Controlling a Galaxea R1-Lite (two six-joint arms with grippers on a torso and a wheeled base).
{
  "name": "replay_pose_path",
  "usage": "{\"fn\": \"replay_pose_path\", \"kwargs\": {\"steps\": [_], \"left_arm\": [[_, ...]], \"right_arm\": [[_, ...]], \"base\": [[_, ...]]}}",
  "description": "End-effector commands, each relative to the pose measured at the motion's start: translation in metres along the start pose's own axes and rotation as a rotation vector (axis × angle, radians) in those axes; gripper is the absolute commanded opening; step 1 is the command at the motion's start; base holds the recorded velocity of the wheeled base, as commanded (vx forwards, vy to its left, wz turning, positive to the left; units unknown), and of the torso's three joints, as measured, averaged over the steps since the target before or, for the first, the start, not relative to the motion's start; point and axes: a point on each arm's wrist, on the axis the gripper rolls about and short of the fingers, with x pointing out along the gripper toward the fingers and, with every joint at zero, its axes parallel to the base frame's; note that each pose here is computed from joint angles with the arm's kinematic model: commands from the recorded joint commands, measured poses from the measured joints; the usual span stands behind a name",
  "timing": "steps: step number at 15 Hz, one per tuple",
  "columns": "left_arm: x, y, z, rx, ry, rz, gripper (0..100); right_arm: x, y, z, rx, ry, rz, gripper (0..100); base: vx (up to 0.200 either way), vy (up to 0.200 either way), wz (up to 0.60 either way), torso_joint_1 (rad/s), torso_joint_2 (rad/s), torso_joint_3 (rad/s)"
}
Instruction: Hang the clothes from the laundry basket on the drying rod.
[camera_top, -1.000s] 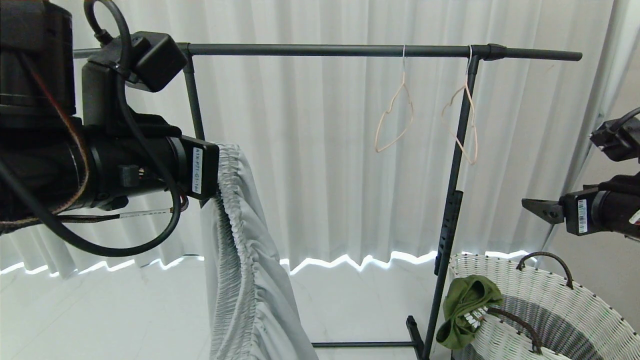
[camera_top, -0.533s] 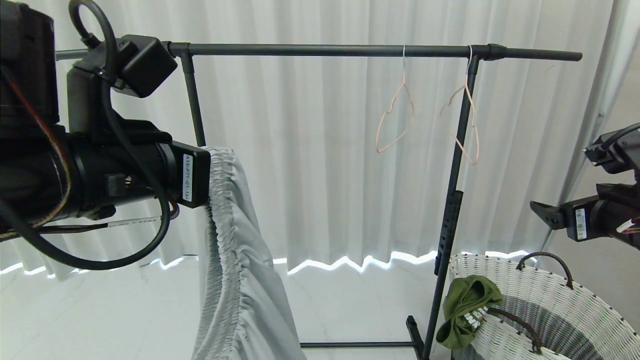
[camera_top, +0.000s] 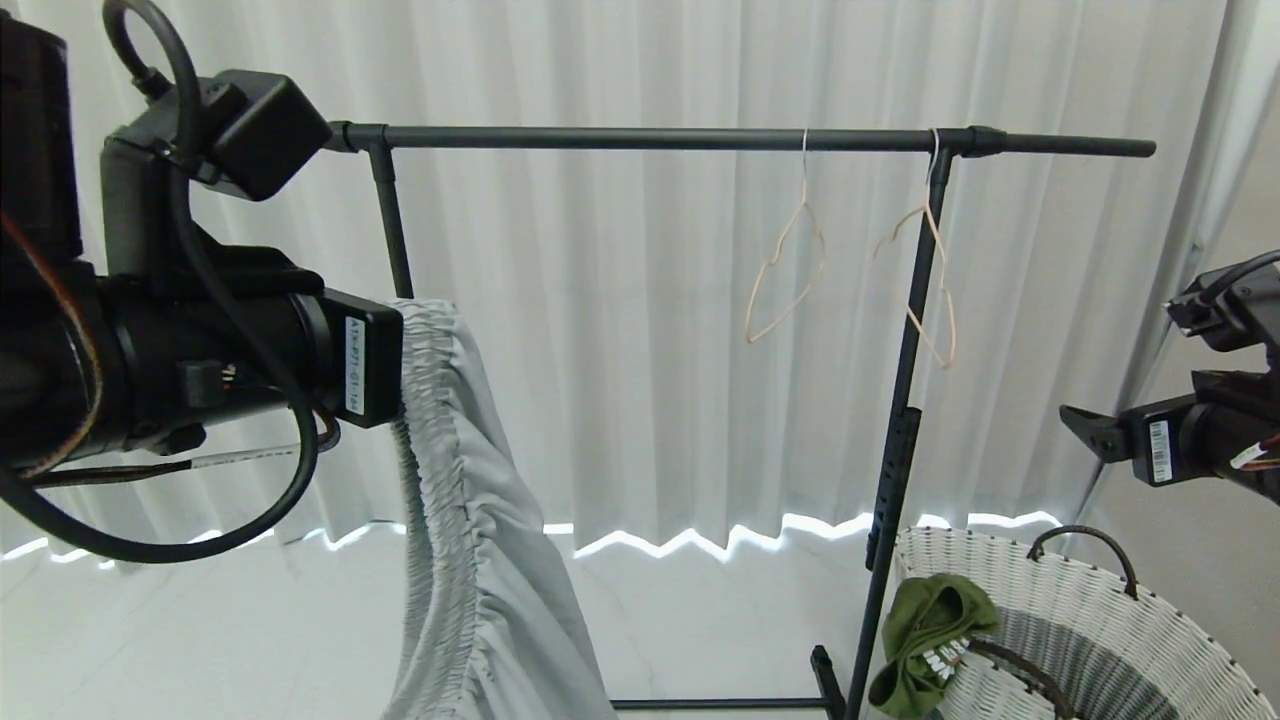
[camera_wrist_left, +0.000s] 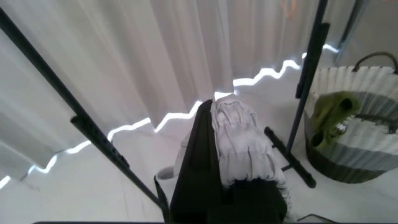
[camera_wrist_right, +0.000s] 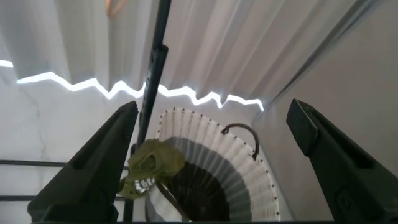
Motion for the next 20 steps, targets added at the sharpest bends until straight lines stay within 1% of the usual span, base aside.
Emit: {"fn": "replay_pose_path", "kwargs": {"steps": [1, 3, 4, 6, 7, 9, 10, 16, 18, 20], "left_arm": [[0.001, 0.000, -0.002, 0.002, 0.011, 0.001, 0], [0.000, 0.000, -0.004, 0.035, 0.014, 0.001, 0], [-0.001, 0.000, -0.006, 0.054, 0.005, 0.002, 0], [0.003, -0.001, -0.008, 0.068, -0.030, 0.006, 0], [0.006, -0.001, -0.011, 0.082, -0.051, 0.012, 0], [0.010, 0.001, -0.018, 0.124, -0.073, 0.030, 0], [0.012, 0.002, -0.019, 0.134, -0.081, 0.038, 0], [0.007, 0.004, -0.018, 0.132, -0.097, 0.045, 0], [0.007, 0.004, -0.019, 0.134, -0.095, 0.048, 0], [0.007, 0.004, -0.018, 0.132, -0.096, 0.050, 0]], "right_arm": [[0.000, 0.000, 0.000, 0.000, 0.000, 0.002, 100], [0.001, 0.000, 0.001, 0.001, -0.003, 0.001, 100], [0.001, 0.000, 0.001, 0.000, -0.002, 0.001, 100], [0.001, 0.001, 0.001, -0.005, 0.000, 0.002, 100], [0.001, 0.000, 0.001, -0.012, -0.002, 0.001, 100], [0.001, 0.000, 0.001, -0.015, -0.004, 0.003, 100], [0.001, 0.000, 0.002, -0.017, -0.005, 0.002, 100], [0.001, 0.001, 0.000, -0.031, -0.002, 0.009, 100], [0.001, 0.001, -0.001, -0.053, 0.001, 0.011, 100], [0.001, 0.001, 0.001, -0.052, -0.007, 0.018, 100]], "base": [[0.000, 0.000, 0.00, 0.041, -0.49, -0.261], [0.000, 0.000, 0.00, 0.085, -0.47, -0.254], [0.000, 0.000, 0.00, 0.271, -0.48, -0.246], [0.000, 0.000, 0.00, 0.325, -0.46, -0.256], [0.000, 0.000, 0.00, 0.276, -0.45, -0.266], [0.000, 0.000, 0.00, 0.239, -0.49, -0.254], [0.000, 0.000, 0.00, 0.246, -0.49, -0.256], [0.000, 0.000, 0.00, 0.238, -0.49, -0.255], [0.000, 0.000, 0.00, 0.088, -0.19, -0.097], [0.000, 0.000, 0.00, 0.023, -0.04, -0.023]]}}
